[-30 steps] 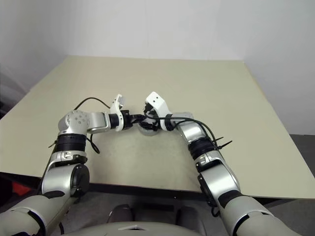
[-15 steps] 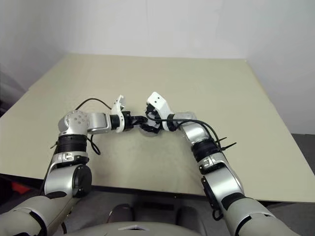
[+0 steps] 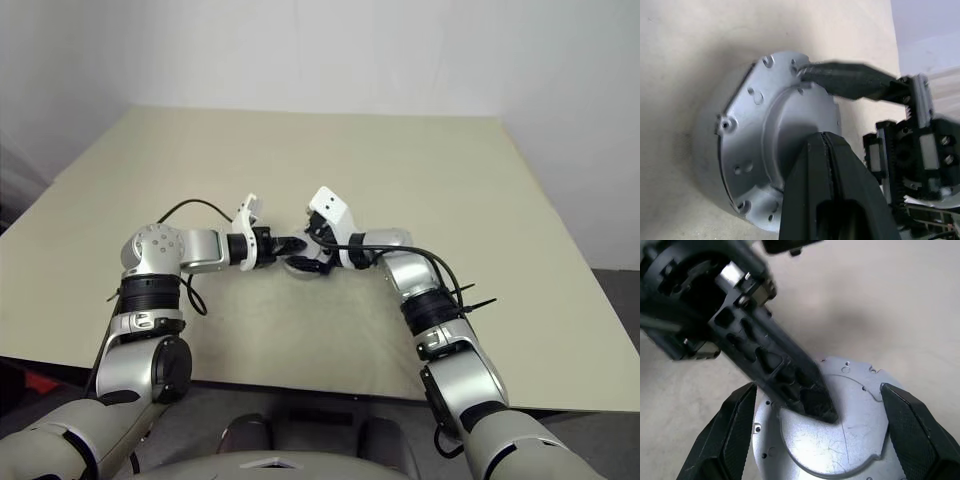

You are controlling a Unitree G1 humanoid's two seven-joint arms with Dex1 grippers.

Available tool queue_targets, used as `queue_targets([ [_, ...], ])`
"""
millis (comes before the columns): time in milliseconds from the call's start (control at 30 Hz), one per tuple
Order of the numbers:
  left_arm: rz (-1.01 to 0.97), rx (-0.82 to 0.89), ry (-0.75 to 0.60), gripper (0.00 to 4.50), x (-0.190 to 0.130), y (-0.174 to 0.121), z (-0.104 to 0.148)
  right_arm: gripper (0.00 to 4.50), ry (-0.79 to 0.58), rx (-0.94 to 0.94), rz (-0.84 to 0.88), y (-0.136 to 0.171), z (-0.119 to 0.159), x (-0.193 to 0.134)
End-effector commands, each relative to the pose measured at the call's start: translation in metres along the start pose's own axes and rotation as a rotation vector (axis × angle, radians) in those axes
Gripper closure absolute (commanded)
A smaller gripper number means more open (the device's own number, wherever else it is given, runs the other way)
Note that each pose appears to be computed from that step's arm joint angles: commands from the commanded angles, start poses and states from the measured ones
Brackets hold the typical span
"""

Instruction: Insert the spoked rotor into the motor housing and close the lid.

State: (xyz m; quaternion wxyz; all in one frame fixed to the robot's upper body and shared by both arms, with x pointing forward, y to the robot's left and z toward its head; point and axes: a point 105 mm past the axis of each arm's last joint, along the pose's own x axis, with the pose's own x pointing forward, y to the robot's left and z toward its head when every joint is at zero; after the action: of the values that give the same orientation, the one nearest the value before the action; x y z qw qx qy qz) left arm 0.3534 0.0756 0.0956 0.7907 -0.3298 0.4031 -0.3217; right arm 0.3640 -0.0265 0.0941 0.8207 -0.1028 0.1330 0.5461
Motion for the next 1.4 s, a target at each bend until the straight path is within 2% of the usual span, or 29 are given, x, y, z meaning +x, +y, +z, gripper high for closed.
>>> queue_targets([
  [33,0.004,0.014,0.002,4.50,-0.001,-0.003,0.002,0.04,-0.107,-0.036,-0.065,-0.019,0.040,-0.013],
  [333,-0.006,0.020,0.001,4.50,0.000,-0.005,0.003,0.04,-0.083,0.034,-0.190,-0.039,0.036,-0.014],
  [467,-0.008,0.021,-0.003,4.50,-0.001,-0.005,0.004,0.04,-0.067,0.114,-0.249,-0.052,0.033,-0.022],
  [667,-0.015,0.021,-0.007,4.50,0.000,-0.006,0.004,0.04,-0.084,0.160,-0.330,-0.073,0.044,-0.044],
  [933,-0.042,0.036,-0.017,4.50,0.000,-0.011,0.006,0.04,-0.086,0.133,-0.306,-0.065,0.041,-0.037],
  [1067,-0.096,0.201,-0.186,4.50,-0.022,-0.026,0.036,0.04,-0.132,0.038,-0.270,-0.057,0.043,-0.033],
  [1200,-0.089,0.347,-0.305,4.50,-0.054,-0.027,0.059,0.04,-0.155,0.049,-0.212,-0.044,0.037,-0.024],
  [1400,-0.014,0.550,-0.404,4.50,-0.073,-0.015,0.064,0.04,-0.140,0.054,-0.168,-0.031,0.023,-0.013],
])
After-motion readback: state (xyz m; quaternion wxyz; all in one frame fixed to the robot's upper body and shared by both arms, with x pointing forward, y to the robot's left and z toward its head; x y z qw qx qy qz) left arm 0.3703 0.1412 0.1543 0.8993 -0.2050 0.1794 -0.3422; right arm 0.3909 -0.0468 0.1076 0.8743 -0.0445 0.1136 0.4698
